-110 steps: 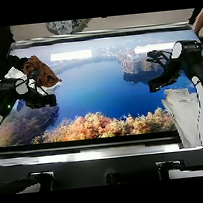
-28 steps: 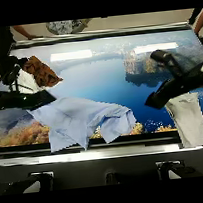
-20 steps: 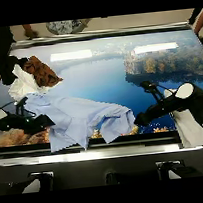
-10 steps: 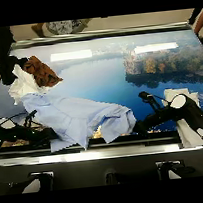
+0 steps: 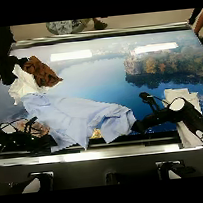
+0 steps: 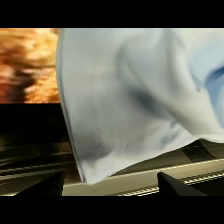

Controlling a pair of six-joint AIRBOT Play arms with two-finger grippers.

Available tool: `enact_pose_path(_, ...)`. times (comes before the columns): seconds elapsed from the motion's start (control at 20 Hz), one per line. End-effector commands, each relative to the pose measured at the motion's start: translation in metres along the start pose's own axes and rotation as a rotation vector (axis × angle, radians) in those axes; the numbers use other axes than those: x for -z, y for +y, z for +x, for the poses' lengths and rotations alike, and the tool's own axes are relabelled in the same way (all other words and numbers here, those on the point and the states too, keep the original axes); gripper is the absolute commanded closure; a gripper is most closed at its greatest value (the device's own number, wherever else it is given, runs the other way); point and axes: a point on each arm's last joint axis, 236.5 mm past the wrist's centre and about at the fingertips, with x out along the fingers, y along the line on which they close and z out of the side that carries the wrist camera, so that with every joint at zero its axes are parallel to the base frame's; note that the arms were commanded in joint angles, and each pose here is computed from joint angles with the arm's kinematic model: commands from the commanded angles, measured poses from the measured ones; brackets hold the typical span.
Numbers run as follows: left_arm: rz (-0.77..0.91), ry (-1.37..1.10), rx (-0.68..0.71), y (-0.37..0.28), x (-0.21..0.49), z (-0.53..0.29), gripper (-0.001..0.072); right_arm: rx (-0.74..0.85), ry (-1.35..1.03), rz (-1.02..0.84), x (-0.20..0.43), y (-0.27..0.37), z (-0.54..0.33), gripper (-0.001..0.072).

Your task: Fold the shirts.

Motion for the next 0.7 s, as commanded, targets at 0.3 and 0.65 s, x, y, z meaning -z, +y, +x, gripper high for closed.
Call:
enact_pose_path(0.3,-0.086,-0.127,-0.011,0.01,-0.024,0.016,0.04,0.001,-0.009,0.031,0.006,-0.003,0.009,0.0012)
enact_pose_path(0.65,-0.061,-0.122,-0.011,0.009,-0.022,0.015,0.0677,-0.03,-0.1,0.108,-0.003,-0.001,0.022,0.0011)
